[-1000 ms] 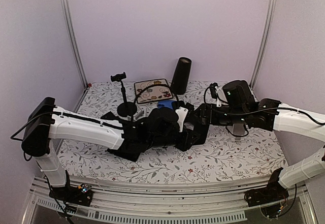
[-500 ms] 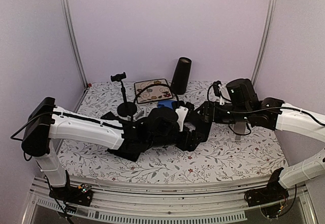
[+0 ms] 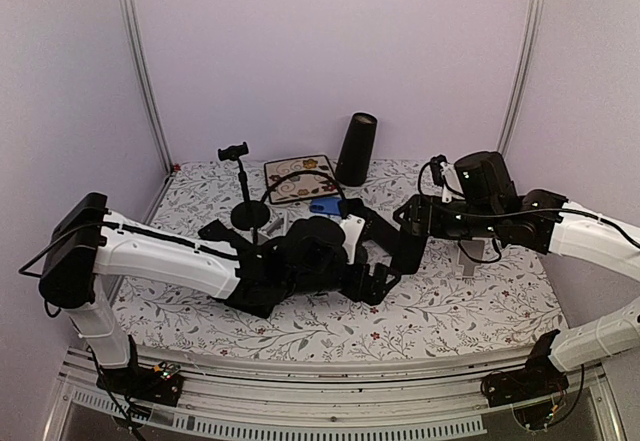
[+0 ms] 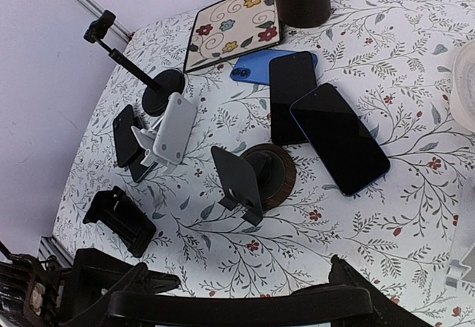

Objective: Place the phone on the phone stand
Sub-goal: Pass from the left arm to the right, then place the phone on the phone stand.

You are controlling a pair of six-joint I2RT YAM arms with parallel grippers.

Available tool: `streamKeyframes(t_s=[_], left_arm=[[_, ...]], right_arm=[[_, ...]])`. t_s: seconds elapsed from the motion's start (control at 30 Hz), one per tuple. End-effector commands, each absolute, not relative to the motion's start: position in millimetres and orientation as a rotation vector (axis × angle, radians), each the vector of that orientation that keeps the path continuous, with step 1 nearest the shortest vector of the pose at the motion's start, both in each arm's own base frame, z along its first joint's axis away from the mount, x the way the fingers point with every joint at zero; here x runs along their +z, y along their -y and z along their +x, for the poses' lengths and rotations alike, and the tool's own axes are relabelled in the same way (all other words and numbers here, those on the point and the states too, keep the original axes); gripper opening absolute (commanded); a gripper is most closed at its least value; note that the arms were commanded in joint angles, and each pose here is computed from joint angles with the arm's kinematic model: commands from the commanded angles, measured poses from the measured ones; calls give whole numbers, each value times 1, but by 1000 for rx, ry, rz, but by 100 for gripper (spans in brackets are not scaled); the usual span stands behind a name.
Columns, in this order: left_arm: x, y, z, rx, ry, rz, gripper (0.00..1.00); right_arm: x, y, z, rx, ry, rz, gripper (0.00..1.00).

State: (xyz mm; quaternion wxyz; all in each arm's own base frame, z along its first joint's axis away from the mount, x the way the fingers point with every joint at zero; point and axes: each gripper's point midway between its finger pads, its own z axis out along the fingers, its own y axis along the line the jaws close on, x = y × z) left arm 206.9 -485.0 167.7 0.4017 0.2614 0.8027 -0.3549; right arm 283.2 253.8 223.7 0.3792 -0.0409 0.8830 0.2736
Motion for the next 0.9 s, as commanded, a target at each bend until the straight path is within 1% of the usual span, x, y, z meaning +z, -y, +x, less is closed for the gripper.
streamKeyframes(t_s=[0.0,0.17,0.47,0.87], left_arm=[[193,482,202,-959,-1968,628,96],[197,477,202,-954,-1961,613,96],[199,474,203,-944,-1957,606,96],[199,470,201,-951,-1960,601,96]], right_arm=[[238,-235,287,644,-2201,-71,22],[233,-206,293,494,-2207,-25,22],[201,-135,308,238,-2217,94,22],[170,-94,328,42,-2125,151,22]])
